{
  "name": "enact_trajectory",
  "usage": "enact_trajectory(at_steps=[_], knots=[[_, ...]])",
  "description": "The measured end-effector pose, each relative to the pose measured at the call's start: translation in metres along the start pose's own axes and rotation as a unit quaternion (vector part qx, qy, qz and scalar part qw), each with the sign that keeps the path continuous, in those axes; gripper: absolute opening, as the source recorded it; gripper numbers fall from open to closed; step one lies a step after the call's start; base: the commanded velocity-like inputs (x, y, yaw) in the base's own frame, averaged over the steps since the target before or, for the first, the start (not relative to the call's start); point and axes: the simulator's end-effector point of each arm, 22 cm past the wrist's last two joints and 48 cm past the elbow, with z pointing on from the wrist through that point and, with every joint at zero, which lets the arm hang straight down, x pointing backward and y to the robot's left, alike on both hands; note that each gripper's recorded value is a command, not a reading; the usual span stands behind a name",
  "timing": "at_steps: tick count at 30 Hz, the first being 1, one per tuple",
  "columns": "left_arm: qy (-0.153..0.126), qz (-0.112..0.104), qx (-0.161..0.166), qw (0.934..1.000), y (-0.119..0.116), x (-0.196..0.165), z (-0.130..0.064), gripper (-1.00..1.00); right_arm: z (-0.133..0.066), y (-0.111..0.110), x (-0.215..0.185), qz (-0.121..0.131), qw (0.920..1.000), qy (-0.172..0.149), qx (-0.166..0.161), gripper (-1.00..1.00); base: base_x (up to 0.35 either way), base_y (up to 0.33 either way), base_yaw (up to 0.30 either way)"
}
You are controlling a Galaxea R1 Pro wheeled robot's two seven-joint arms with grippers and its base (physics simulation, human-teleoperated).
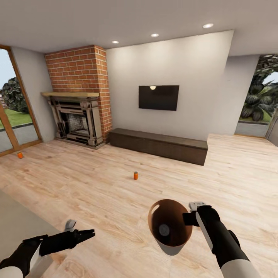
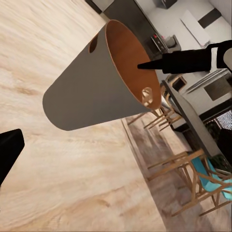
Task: Put the three can of soda from the living room inside the tash can in the kitchen.
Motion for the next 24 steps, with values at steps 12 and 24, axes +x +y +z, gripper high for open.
enact_trajectory(at_steps=[12, 24], knots=[[0.0, 0.0, 0.0, 1.0, -0.0001, -0.0001, 0.0, 1.0, -0.0001, 0.0026, -0.0002, 0.003, 1.0, 0.0, -0.005, -1.0, 0.344, 0.0, -0.058], [0.0, 0.0, 0.0, 1.0, -0.0001, -0.0002, 0.0, 1.0, -0.0001, 0.003, -0.0002, 0.002, 1.0, 0.0, -0.005, -1.0, 0.344, 0.0, -0.002]])
